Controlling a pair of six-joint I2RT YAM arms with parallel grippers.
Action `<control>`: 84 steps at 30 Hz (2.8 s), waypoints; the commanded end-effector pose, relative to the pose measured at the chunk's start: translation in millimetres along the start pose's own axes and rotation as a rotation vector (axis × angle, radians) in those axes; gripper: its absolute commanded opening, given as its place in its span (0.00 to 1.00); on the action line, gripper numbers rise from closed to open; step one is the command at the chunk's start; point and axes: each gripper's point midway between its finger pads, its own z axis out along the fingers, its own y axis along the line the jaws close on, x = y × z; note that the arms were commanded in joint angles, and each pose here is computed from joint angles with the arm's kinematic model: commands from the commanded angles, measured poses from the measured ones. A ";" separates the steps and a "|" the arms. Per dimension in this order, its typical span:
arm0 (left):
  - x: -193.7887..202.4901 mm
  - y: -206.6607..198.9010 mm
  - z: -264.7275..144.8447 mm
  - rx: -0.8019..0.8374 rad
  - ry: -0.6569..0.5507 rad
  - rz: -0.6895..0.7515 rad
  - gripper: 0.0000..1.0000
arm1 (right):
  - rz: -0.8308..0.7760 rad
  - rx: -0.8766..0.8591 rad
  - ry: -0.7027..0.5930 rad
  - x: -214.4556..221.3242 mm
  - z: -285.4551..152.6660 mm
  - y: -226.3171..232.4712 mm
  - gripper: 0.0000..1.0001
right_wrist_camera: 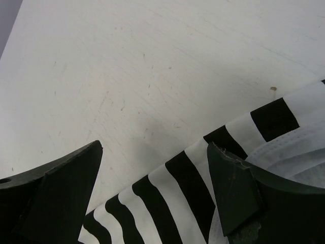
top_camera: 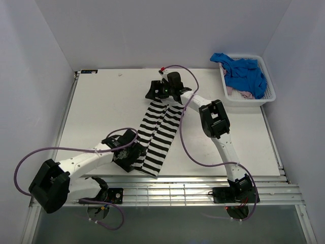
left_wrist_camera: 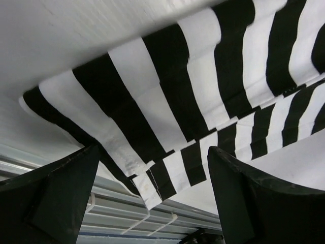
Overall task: Fold and stack the tank tops
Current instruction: Fold the tank top
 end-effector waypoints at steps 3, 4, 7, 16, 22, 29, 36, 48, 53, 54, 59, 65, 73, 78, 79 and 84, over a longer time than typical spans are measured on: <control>9.6 -12.1 -6.0 -0.062 -0.072 -0.001 0.98 | -0.066 0.042 -0.028 -33.2 -23.4 19.1 0.90; 10.2 -24.0 -11.2 -0.038 -0.080 0.014 0.98 | -0.088 0.046 -0.015 -36.2 -28.2 22.2 0.90; 5.0 -41.0 -22.5 0.007 -0.129 0.039 0.98 | -0.152 0.032 -0.027 -63.7 -48.5 44.8 0.90; -20.6 -61.3 -59.7 0.120 -0.254 0.175 0.98 | -0.136 0.138 0.069 -35.5 -130.5 65.2 0.90; -27.4 -67.3 -75.7 0.129 -0.287 0.273 0.98 | -0.053 0.185 0.212 42.5 -170.2 68.2 0.90; -31.3 -68.5 -71.9 0.125 -0.315 0.288 0.98 | 0.031 0.185 0.368 116.0 -167.3 57.3 0.90; -39.8 -68.4 -58.1 0.078 -0.322 0.314 0.98 | 0.066 0.245 0.381 116.1 -148.7 19.1 0.90; -23.1 -72.0 -30.4 0.165 -0.081 0.449 0.98 | -0.110 0.123 0.378 52.0 -114.0 -18.1 0.90; -13.9 -54.1 -25.0 0.169 -0.034 0.473 0.98 | -0.198 0.087 0.264 -8.5 -139.7 24.2 0.90; -14.0 -51.4 -24.8 0.169 -0.035 0.470 0.98 | -0.183 0.075 0.285 3.9 -147.1 29.5 0.90; -20.1 -30.5 -10.9 0.111 -0.055 0.456 0.98 | -0.119 0.041 0.152 20.2 -197.0 75.7 0.90; -27.9 -17.9 1.2 0.091 -0.069 0.445 0.98 | -0.016 0.109 0.250 117.6 -241.9 87.9 0.90; -21.6 -9.1 15.6 0.107 -0.026 0.462 0.80 | 0.129 0.147 0.371 202.3 -272.0 111.9 0.90; -12.5 -4.3 22.0 0.128 0.019 0.491 0.60 | 0.204 0.140 0.405 227.9 -279.8 122.6 0.91; -8.0 -5.4 22.1 0.143 0.042 0.494 0.54 | 0.208 0.133 0.417 232.2 -279.9 126.0 0.91; -6.7 1.0 28.6 0.101 0.059 0.494 0.27 | 0.280 0.141 0.470 252.2 -279.8 130.3 0.94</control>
